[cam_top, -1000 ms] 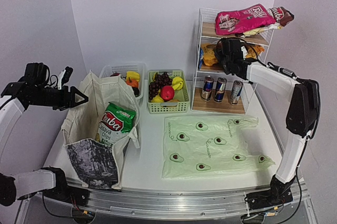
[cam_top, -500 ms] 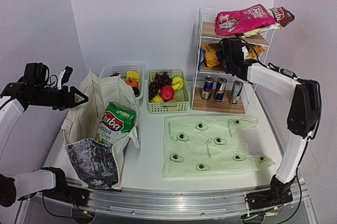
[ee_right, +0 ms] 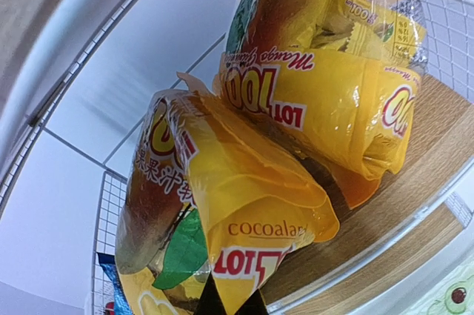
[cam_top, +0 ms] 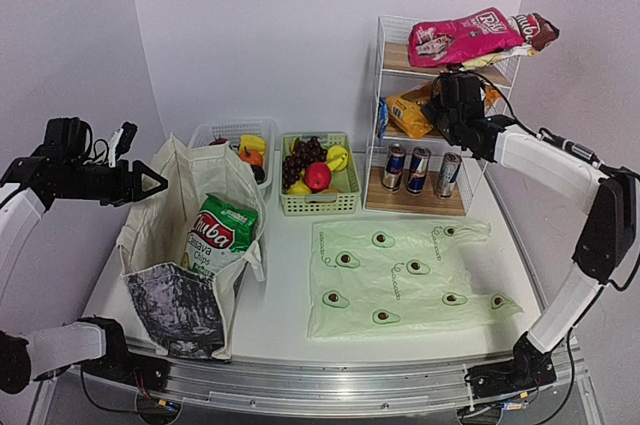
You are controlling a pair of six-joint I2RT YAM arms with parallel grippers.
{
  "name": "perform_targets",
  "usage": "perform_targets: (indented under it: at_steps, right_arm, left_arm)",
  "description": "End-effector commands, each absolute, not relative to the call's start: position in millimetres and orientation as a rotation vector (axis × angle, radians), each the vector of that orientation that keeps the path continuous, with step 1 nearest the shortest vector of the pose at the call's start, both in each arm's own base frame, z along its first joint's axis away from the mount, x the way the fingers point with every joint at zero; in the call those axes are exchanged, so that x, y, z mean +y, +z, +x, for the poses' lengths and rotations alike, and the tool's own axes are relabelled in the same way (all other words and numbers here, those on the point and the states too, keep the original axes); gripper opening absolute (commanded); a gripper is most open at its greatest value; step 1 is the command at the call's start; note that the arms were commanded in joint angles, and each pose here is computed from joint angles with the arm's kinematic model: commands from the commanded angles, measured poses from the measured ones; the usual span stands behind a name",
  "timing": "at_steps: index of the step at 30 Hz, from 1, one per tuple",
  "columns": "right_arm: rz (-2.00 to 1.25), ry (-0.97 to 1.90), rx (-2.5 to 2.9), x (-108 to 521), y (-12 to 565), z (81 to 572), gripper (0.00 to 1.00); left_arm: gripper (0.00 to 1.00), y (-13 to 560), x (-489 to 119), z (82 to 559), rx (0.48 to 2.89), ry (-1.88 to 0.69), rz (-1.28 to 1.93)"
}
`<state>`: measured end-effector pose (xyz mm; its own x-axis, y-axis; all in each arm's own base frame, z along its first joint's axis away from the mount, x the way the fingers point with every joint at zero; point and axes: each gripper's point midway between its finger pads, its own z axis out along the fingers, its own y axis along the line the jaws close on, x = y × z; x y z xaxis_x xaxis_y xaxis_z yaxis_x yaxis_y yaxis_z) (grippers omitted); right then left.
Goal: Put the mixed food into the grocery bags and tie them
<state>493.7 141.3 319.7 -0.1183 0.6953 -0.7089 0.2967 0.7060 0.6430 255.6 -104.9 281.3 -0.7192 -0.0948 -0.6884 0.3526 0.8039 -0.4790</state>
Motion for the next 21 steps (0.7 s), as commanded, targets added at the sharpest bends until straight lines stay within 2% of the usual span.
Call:
perform_targets:
  at_steps: [1,10,21]
  right_arm:
    - [0.758,0.382,1.62,127,363,476,0.0]
    - [0.769,0.247,1.56,109,378,460,0.0]
    - [0.613,0.241,1.579,123,405,428,0.0]
  left_arm:
    - [0.63,303,-108,255,2.174,-0.792,0.219]
    - [0.63,309,-110,254,2.162,-0.795,0.232]
    - [0.63,306,-112,253,2.169,-0.807,0.241]
